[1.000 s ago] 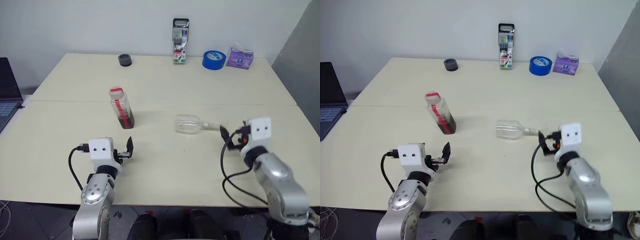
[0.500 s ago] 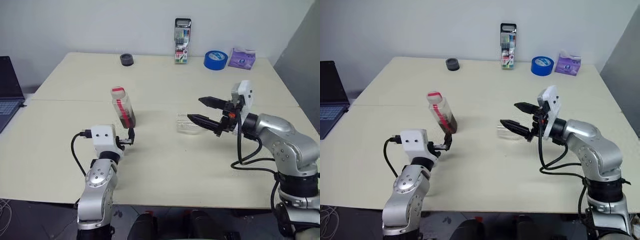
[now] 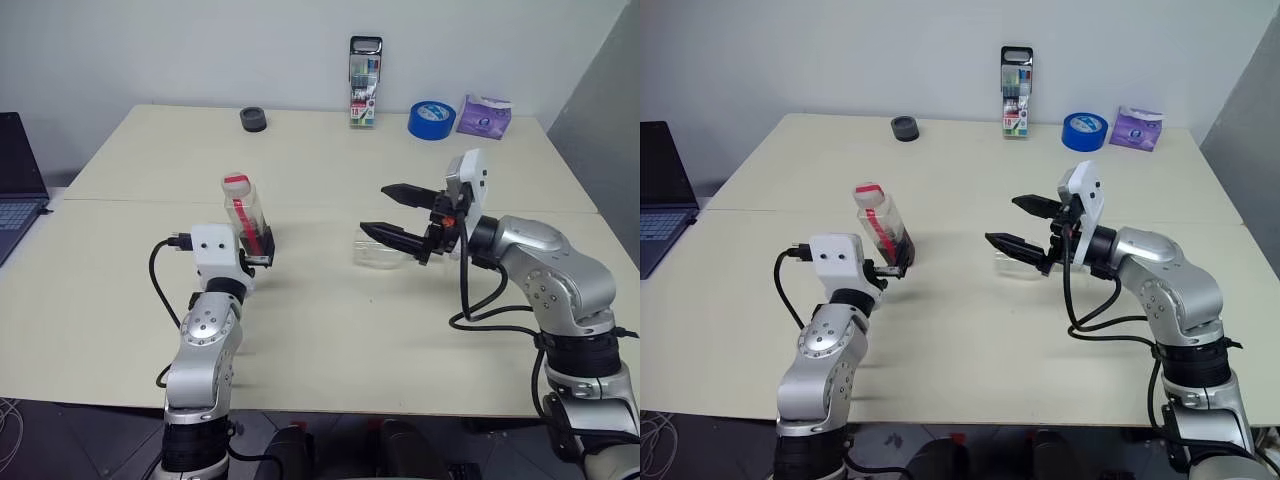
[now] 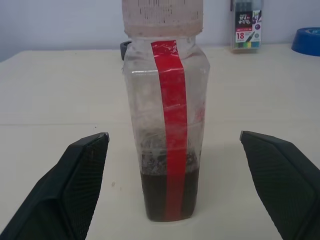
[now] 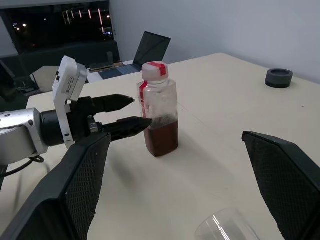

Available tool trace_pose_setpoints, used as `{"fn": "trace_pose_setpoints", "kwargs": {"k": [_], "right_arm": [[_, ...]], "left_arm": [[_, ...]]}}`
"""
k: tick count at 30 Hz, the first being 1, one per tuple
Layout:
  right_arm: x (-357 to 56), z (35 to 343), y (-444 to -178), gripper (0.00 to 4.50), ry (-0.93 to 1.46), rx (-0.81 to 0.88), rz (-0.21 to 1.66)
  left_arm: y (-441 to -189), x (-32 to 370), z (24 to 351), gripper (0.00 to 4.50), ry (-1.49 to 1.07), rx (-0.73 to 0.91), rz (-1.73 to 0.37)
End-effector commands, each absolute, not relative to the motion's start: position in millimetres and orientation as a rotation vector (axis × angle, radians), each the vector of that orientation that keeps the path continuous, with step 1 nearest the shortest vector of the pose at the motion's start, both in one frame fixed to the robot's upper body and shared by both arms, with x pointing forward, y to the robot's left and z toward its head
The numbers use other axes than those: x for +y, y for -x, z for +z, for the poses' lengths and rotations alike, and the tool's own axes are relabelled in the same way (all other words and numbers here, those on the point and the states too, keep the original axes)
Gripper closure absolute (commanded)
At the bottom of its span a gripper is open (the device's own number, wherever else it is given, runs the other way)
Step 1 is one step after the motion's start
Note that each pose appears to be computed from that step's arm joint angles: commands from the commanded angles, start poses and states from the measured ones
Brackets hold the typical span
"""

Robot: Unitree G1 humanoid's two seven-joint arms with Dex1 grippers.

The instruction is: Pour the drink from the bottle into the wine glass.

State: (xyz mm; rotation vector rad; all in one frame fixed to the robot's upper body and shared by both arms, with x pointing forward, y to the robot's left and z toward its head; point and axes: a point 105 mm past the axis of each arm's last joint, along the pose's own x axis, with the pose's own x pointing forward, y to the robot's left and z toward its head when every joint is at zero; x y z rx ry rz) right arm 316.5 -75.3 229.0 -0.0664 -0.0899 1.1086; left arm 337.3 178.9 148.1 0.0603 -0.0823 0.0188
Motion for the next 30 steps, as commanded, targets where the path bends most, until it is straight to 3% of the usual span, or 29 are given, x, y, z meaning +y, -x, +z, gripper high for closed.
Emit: {"fn": "trace_pose_setpoints", "kwargs": {"k": [1,11,30], "right_arm": [[-71.1,244.6,-308.4,0.00,0.085,-0.166,1.120],[-61.5,257.4,-293.4,0.00,0.127,-0.216,1.186],[-57.4,257.7,-288.3,0.00,0.137,-0.225,1.187]], "left_arm": [[-341.5,181.4,165.0,0.01,-0.078,-0.145,0.010],[-357.3,176.8,174.0,0.01,-0.083,-0.176,-0.018],[-378.0,181.6,188.4,0.01,-0.092,-0.227,-0.018]]}}
